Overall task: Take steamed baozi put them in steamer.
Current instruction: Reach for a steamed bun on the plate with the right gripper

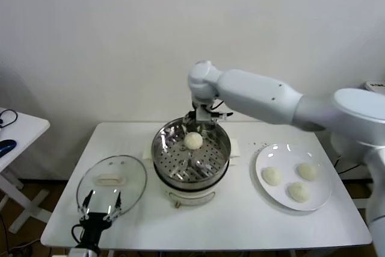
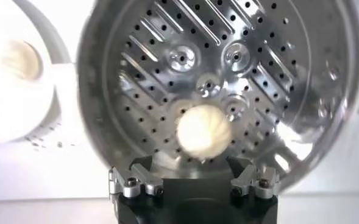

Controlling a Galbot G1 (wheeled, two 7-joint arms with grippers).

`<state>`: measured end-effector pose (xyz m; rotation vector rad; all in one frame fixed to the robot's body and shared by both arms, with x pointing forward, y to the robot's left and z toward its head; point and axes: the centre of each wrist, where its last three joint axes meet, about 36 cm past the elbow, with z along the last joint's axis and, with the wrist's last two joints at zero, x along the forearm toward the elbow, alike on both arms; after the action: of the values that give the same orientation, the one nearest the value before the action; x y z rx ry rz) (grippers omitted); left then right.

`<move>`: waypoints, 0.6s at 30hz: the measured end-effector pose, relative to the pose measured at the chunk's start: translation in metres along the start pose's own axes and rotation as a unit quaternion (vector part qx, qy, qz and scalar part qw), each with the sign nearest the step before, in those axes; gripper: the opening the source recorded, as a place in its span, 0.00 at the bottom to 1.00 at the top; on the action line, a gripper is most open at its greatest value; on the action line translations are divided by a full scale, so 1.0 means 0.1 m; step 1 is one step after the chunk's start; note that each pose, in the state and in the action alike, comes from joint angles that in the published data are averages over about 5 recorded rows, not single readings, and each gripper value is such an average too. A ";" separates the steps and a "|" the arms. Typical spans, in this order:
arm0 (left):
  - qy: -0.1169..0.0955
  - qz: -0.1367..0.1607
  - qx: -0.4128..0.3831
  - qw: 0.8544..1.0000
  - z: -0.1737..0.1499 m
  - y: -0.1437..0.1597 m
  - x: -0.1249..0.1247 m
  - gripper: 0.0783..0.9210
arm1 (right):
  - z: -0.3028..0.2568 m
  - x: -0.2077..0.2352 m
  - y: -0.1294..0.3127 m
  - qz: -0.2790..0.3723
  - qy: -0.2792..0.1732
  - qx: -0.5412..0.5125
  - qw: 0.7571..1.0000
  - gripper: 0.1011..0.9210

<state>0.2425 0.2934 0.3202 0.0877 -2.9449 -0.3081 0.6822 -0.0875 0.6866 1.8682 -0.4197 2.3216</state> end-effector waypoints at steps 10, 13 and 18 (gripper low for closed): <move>-0.005 0.001 0.000 1.000 -0.03 -0.01 0.02 0.88 | 0.43 0.21 1.32 0.034 -0.063 -0.262 0.962 0.88; -0.006 -0.002 0.003 1.000 -0.04 -0.02 0.02 0.88 | 0.46 0.14 1.74 0.042 -0.072 -0.328 0.941 0.88; -0.007 -0.008 0.007 1.000 -0.05 -0.04 0.00 0.88 | 0.43 -0.10 2.31 0.038 -0.078 -0.410 0.908 0.88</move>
<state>0.2436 0.2884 0.3239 0.1111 -2.9613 -0.2904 0.6614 -0.3196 0.6550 1.5884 -1.2644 1.6029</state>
